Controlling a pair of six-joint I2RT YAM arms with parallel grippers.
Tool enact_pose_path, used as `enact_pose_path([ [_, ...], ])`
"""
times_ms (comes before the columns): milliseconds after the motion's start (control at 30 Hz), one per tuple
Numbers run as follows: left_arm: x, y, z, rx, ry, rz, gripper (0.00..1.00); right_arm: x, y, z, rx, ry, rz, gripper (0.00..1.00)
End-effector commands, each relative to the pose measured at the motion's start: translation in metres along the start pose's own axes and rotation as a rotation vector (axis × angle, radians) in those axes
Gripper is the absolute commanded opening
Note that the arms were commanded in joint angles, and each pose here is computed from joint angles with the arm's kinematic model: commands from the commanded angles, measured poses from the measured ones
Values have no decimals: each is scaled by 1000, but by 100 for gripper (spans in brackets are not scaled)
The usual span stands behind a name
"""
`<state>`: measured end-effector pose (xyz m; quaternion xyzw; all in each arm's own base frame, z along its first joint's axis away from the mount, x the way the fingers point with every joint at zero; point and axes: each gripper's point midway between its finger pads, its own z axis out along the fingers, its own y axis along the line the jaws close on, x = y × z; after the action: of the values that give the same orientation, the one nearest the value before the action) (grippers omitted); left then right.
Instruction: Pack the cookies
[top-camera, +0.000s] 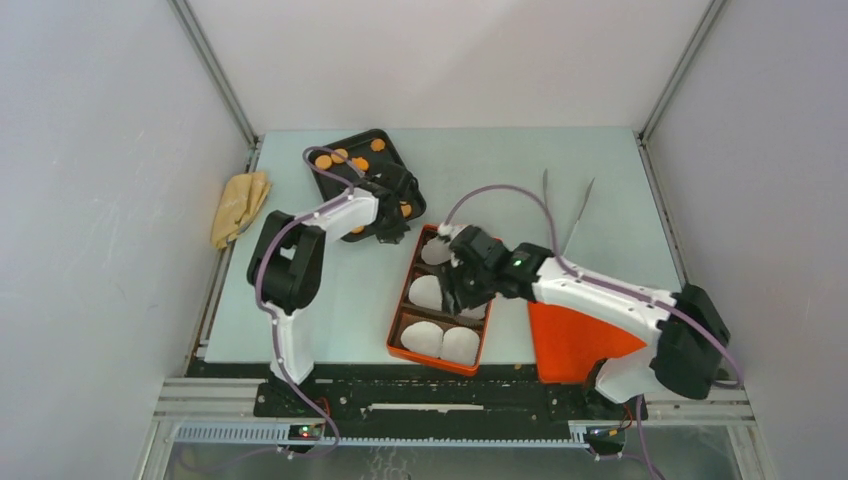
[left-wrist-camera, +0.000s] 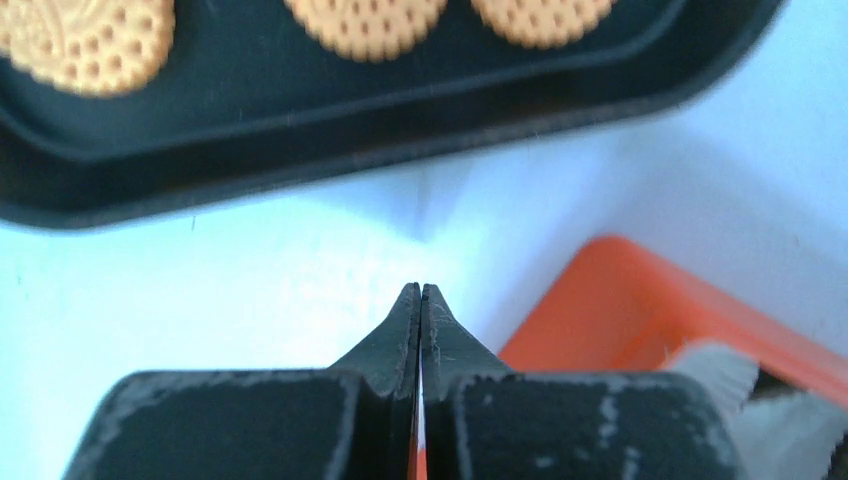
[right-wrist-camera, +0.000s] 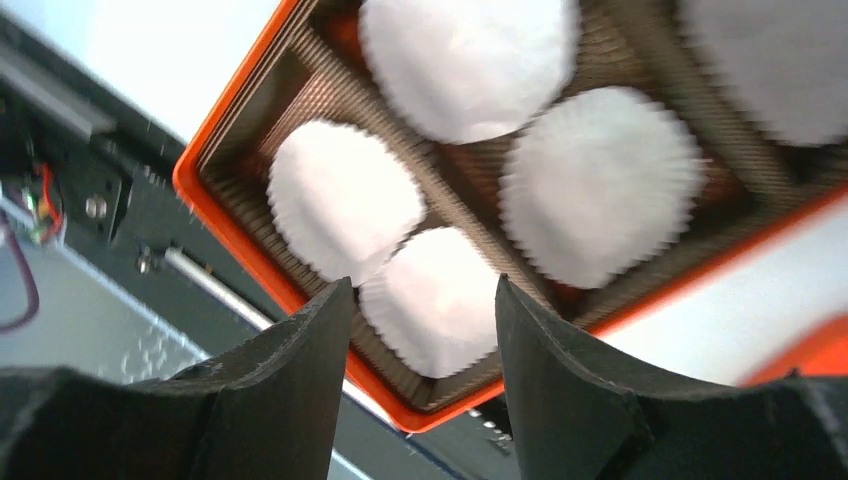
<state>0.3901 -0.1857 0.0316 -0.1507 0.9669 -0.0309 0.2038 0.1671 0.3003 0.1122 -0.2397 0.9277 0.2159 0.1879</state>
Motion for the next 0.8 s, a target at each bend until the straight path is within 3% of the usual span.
enact_pose_path([
  [0, 0, -12, -66, 78, -114, -10, 0, -20, -44, -37, 149, -99, 32, 63],
  [133, 11, 10, -124, 66, -231, -9, 0, -13, -69, -51, 211, -110, 95, 63],
  [267, 43, 10, -156, 134, -214, 58, 0, 0, -92, -46, 229, -74, 160, 63],
  [567, 179, 0, -148, 105, 24, 296, 0, 7, -122, -26, 239, -22, 248, 62],
  [767, 214, 26, -143, 31, 77, 340, 0, 9, -131, -18, 234, -3, 270, 61],
])
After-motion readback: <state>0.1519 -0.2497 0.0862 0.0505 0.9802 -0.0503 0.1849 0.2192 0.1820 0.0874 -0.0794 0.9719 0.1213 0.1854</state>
